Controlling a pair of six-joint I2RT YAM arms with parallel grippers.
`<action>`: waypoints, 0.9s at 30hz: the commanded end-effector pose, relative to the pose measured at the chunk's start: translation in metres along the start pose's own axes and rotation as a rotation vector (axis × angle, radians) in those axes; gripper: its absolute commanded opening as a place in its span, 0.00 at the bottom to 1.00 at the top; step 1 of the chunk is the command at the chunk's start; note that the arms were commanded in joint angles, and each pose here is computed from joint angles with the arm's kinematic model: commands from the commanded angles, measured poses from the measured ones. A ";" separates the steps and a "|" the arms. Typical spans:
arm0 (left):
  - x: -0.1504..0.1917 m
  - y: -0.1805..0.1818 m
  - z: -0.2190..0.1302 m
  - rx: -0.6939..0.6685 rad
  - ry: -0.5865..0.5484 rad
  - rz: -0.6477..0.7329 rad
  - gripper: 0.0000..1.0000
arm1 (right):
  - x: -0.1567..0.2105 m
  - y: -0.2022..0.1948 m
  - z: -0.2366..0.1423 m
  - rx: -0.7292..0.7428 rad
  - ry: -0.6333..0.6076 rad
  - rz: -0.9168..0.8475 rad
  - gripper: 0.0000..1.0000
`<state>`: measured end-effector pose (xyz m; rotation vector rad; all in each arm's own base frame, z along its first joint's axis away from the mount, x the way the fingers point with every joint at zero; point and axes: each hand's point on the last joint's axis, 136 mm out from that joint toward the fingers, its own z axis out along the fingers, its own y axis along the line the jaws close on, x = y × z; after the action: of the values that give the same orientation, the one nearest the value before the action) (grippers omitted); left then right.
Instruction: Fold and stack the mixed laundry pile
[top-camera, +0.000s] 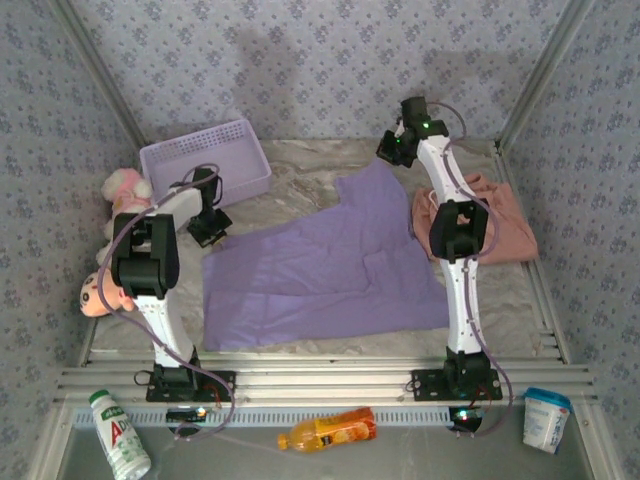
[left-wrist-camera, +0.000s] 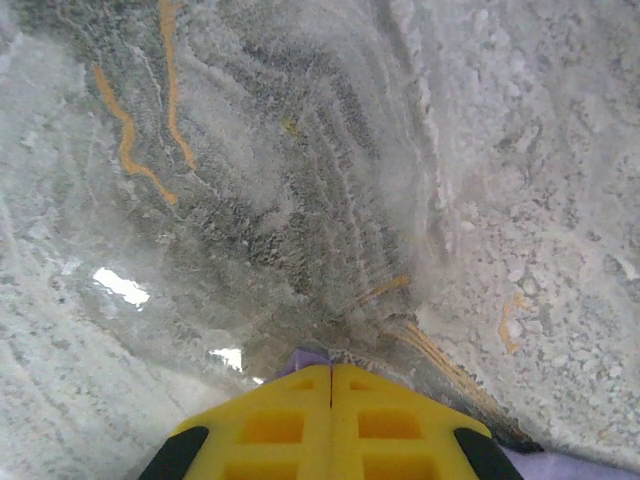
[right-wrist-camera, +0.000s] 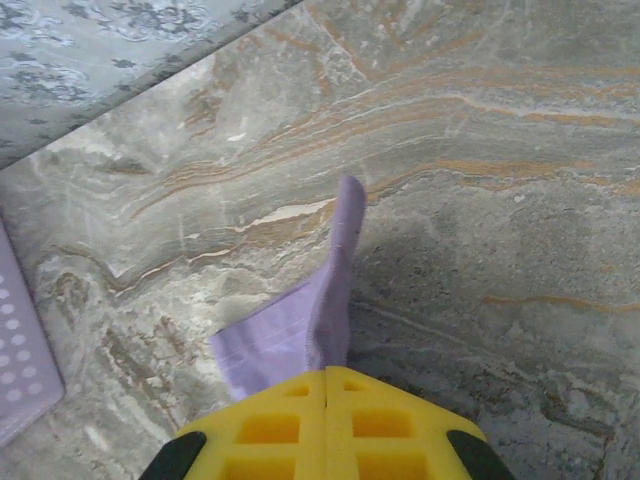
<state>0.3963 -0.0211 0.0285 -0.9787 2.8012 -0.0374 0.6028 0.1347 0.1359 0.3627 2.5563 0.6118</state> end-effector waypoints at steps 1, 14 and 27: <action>-0.015 -0.005 -0.047 0.022 -0.076 0.084 0.00 | -0.003 0.019 -0.038 -0.051 -0.019 -0.031 0.00; 0.062 0.033 -0.094 0.138 -0.031 0.182 0.00 | 0.125 -0.004 -0.102 -0.084 0.107 0.007 0.00; 0.113 0.089 -0.092 0.101 -0.048 0.210 0.00 | 0.253 -0.089 -0.190 0.128 0.094 0.129 0.00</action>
<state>0.2554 -0.0293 0.0922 -0.6815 2.8006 -0.1661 0.3007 0.0972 0.1489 0.4638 2.6725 0.6086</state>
